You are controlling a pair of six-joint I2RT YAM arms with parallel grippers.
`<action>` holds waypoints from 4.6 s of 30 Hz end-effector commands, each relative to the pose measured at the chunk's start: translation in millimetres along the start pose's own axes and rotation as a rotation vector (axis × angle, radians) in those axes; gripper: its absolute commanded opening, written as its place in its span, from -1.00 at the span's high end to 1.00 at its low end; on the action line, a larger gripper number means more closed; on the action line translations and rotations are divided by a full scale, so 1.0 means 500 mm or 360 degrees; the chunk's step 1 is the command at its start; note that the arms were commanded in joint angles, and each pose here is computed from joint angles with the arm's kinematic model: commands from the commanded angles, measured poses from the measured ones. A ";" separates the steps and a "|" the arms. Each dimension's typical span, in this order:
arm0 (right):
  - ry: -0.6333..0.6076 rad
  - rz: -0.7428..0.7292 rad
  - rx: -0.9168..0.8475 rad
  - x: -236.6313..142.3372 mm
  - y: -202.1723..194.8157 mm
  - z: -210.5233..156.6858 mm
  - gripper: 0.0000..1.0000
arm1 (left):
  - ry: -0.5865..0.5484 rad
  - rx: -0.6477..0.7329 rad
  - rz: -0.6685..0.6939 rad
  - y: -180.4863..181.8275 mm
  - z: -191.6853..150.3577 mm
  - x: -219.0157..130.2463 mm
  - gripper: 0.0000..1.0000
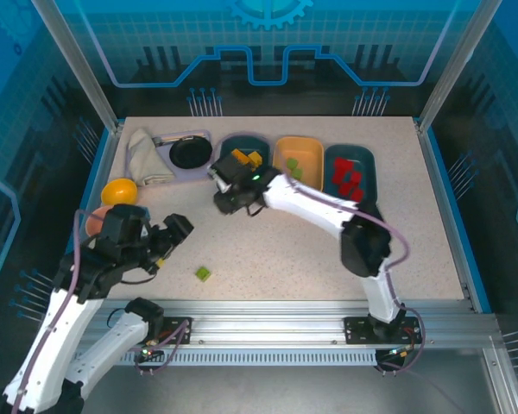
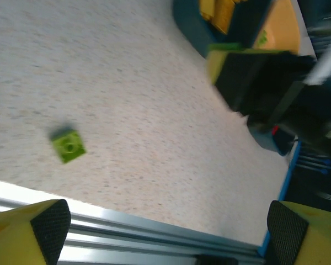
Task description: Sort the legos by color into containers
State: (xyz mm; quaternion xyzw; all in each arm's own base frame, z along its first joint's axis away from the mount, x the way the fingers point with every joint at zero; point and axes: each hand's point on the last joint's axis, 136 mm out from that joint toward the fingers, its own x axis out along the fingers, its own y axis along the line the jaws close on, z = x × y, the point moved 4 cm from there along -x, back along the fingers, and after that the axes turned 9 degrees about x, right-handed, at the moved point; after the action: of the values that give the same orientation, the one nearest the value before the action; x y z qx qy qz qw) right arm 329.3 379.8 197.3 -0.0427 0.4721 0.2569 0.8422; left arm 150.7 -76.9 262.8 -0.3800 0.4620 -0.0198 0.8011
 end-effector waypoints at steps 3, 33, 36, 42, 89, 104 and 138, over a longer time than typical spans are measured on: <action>-0.0068 -0.0246 0.0419 -0.077 -0.202 0.017 0.49 | 0.0134 0.0103 -0.0314 -0.106 0.018 0.074 -0.91; 0.0103 -0.0859 0.1187 0.173 -0.617 0.079 0.32 | 0.0177 0.0196 -0.0247 -0.251 0.080 0.265 -0.89; 0.0115 -0.0834 0.1195 0.179 -0.614 0.076 0.23 | 0.0178 0.0193 -0.0237 -0.245 0.077 0.257 -0.89; 0.0005 -0.0736 0.1080 0.140 -0.564 0.129 -0.19 | 0.0148 0.0213 -0.0192 -0.233 0.077 0.227 -0.89; 0.0544 0.0119 -0.0423 0.162 0.264 -0.356 -0.27 | -0.0255 -0.0135 0.0286 0.173 -0.067 -0.152 -0.86; 0.0357 0.0031 -0.0303 0.095 0.218 -0.266 0.40 | -0.0130 -0.0068 0.0124 0.125 -0.071 -0.098 -0.84; 0.0428 -0.1118 0.0916 0.108 -0.529 -0.020 0.36 | 0.0206 0.0284 -0.0345 -0.256 0.064 0.221 -0.84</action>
State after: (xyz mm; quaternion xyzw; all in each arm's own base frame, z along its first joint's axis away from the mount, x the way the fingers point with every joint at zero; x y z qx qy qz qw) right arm 472.1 188.6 105.8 0.0033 0.5727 -0.1440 0.8070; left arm 272.4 -181.7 250.5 -0.3558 0.4887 -0.1318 0.7856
